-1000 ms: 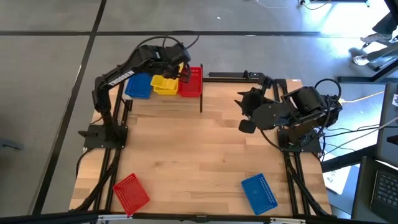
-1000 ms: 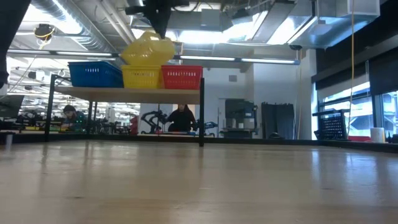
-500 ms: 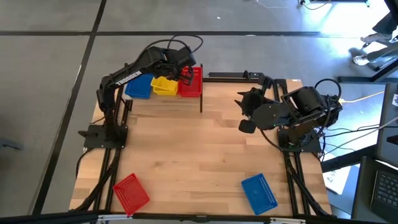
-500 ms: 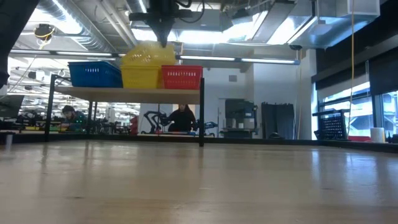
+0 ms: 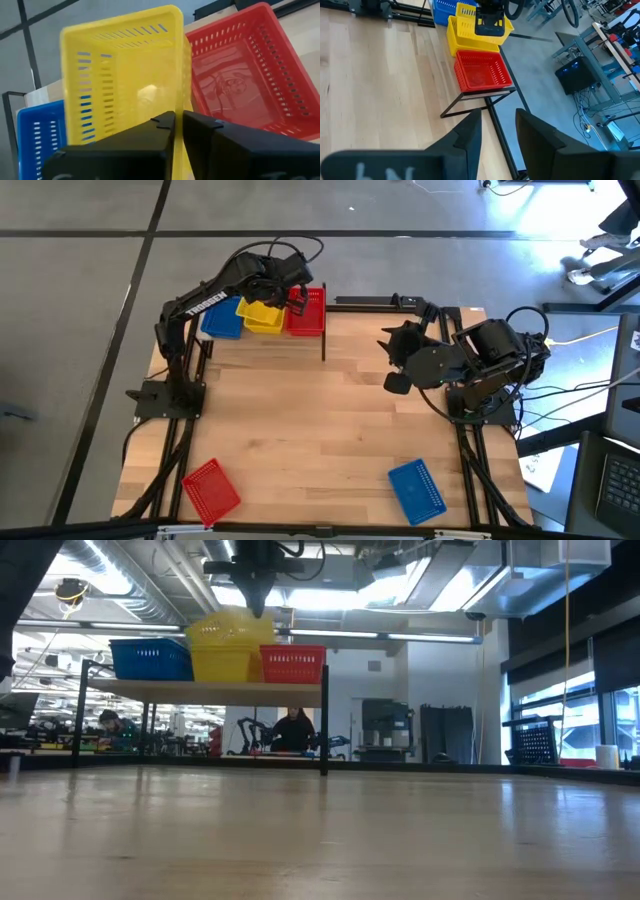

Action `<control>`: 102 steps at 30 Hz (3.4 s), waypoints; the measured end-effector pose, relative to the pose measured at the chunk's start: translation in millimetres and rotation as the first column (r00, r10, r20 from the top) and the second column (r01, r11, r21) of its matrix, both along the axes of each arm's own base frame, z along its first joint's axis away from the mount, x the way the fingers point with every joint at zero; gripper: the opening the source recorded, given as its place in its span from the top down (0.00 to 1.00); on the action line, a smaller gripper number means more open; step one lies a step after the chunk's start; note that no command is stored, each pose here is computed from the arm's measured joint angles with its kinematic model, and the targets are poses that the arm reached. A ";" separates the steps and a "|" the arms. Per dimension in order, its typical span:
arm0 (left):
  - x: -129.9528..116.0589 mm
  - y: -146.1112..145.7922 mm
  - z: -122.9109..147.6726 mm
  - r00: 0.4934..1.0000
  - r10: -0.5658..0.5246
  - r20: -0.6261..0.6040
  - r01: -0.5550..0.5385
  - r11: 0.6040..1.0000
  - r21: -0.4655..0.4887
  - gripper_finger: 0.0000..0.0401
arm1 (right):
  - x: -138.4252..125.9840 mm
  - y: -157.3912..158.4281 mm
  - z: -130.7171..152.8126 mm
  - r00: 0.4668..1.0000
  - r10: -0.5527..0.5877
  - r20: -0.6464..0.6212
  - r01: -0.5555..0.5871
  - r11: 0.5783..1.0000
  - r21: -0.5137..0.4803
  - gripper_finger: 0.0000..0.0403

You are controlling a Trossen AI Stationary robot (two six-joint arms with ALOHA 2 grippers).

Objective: Stack baskets on shelf by color
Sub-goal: Stack the yellow bin on top of the yellow bins on the shelf

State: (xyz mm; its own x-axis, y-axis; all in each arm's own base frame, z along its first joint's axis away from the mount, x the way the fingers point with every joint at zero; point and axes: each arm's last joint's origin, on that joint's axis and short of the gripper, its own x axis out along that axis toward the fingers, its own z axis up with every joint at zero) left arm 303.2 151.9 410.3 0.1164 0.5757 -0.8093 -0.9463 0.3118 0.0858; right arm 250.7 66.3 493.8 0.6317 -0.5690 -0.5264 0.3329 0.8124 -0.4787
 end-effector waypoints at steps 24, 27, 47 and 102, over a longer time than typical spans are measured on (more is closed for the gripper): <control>5.3 -7.3 16.9 0.977 -0.212 -0.026 0.213 0.974 0.072 0.84 | -0.2 -0.1 0.1 1.000 0.000 0.000 0.000 1.000 0.000 0.71; 3.2 -4.0 15.3 0.975 -0.220 -0.041 0.222 0.974 0.055 0.90 | -0.2 -0.1 0.1 1.000 0.000 0.000 0.000 1.000 0.000 0.71; 0.3 12.5 -16.2 0.971 -0.193 -0.144 0.189 0.981 -0.037 1.00 | -0.3 -0.1 0.2 1.000 0.000 0.001 0.000 1.000 0.000 0.71; -33.9 20.6 34.5 0.982 0.078 0.172 -0.061 0.993 -0.104 0.83 | -0.3 -0.1 0.2 1.000 -0.002 0.002 0.002 1.000 0.002 0.71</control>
State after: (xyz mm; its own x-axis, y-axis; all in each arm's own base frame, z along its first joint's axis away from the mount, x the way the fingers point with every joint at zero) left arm 269.3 172.4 444.8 0.2237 0.5062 -0.8329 -0.9636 0.2433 -0.1109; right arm 250.4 66.2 494.0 0.6319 -0.5691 -0.5261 0.3356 0.8128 -0.4761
